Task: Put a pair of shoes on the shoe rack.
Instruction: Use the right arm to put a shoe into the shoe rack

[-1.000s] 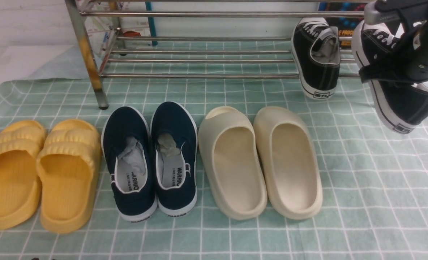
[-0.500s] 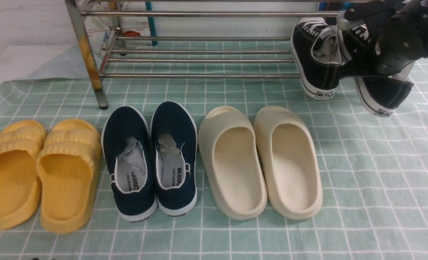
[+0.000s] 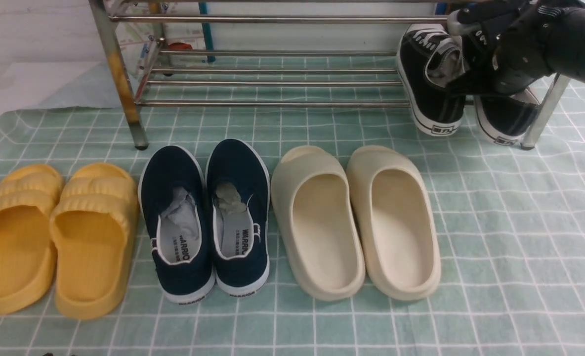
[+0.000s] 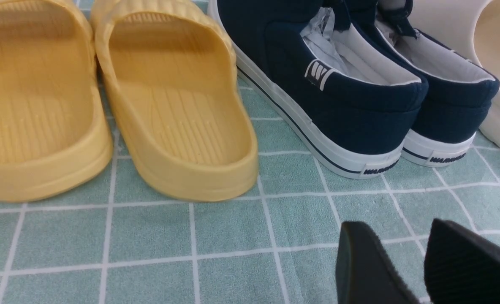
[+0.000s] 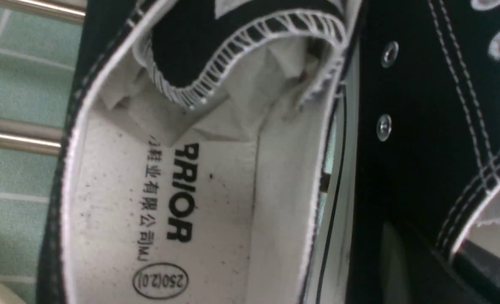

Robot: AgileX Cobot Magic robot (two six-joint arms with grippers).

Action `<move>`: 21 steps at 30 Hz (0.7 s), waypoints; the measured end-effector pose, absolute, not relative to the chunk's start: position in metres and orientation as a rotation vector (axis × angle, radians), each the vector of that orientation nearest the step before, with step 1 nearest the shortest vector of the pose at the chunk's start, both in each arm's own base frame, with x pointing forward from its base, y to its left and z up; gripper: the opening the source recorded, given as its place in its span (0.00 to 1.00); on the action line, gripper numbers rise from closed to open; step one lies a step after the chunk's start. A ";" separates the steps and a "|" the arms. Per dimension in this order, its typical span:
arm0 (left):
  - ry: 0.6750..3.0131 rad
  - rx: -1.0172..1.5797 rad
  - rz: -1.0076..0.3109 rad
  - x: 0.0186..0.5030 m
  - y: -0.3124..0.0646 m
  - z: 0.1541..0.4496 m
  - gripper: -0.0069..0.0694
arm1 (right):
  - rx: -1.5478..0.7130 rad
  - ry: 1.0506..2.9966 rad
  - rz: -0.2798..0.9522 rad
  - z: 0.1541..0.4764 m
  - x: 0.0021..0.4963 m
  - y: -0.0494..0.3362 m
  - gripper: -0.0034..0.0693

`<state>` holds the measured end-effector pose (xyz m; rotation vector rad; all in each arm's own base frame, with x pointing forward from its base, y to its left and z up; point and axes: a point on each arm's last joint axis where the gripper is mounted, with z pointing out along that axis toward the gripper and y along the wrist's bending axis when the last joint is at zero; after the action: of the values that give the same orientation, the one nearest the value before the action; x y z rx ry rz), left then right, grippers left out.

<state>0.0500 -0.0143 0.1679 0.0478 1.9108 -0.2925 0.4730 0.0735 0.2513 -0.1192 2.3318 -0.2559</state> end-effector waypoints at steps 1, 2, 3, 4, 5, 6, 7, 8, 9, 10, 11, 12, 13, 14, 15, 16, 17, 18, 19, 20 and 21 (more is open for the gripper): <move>1.911 0.048 -0.293 0.050 -0.014 0.168 0.40 | -0.122 2.326 -0.255 0.252 0.473 0.074 0.13; 1.911 0.048 -0.293 0.050 -0.014 0.168 0.40 | -0.127 2.316 -0.257 0.253 0.474 0.073 0.16; 1.911 0.048 -0.293 0.050 -0.014 0.168 0.40 | -0.129 2.309 -0.257 0.254 0.475 0.073 0.19; 1.911 0.048 -0.293 0.050 -0.014 0.168 0.40 | -0.130 2.308 -0.259 0.254 0.475 0.073 0.20; 1.911 0.048 -0.293 0.050 -0.014 0.168 0.40 | -0.133 2.297 -0.260 0.256 0.476 0.072 0.29; 1.911 0.048 -0.293 0.050 -0.014 0.168 0.40 | -0.132 2.292 -0.259 0.258 0.475 0.072 0.34; 1.911 0.048 -0.293 0.050 -0.014 0.168 0.40 | -0.129 2.286 -0.255 0.261 0.474 0.072 0.40; 1.911 0.048 -0.293 0.050 -0.014 0.168 0.40 | -0.121 2.282 -0.244 0.265 0.473 0.072 0.46; 1.911 0.048 -0.293 0.050 -0.014 0.168 0.40 | -0.114 2.276 -0.227 0.269 0.471 0.074 0.51; 1.911 0.048 -0.293 0.050 -0.014 0.168 0.40 | -0.113 2.276 -0.228 0.269 0.471 0.074 0.52; 1.911 0.048 -0.293 0.050 -0.014 0.168 0.40 | -0.104 2.265 -0.213 0.277 0.468 0.075 0.58; 1.911 0.048 -0.293 0.050 -0.014 0.168 0.40 | -0.101 2.254 -0.201 0.282 0.467 0.077 0.61; 1.911 0.048 -0.293 0.050 -0.014 0.168 0.40 | -0.094 2.249 -0.191 0.287 0.465 0.078 0.64; 1.911 0.048 -0.293 0.050 -0.014 0.168 0.40 | -0.091 2.252 -0.189 0.288 0.464 0.079 0.64; 1.911 0.048 -0.293 0.050 -0.014 0.168 0.40 | -0.084 2.263 -0.187 0.289 0.462 0.080 0.65; 1.911 0.048 -0.293 0.050 -0.014 0.168 0.40 | -0.079 2.276 -0.190 0.289 0.461 0.080 0.65; 1.911 0.048 -0.293 0.050 -0.014 0.168 0.40 | -0.069 2.296 -0.191 0.287 0.460 0.081 0.65; 1.911 0.048 -0.293 0.050 -0.014 0.168 0.40 | -0.065 2.305 -0.193 0.287 0.459 0.080 0.65; 1.911 0.048 -0.293 0.050 -0.014 0.168 0.40 | -0.053 2.328 -0.185 0.285 0.458 0.081 0.64; 1.911 0.048 -0.293 0.050 -0.014 0.168 0.40 | -0.046 2.371 -0.179 0.284 0.454 0.081 0.61; 1.911 0.048 -0.293 0.050 -0.014 0.168 0.40 | -0.055 2.403 -0.179 0.284 0.451 0.081 0.59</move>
<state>0.0500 -0.0143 0.1679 0.0478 1.9108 -0.2925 0.4512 0.0807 0.2837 -0.0551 2.4027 -0.1788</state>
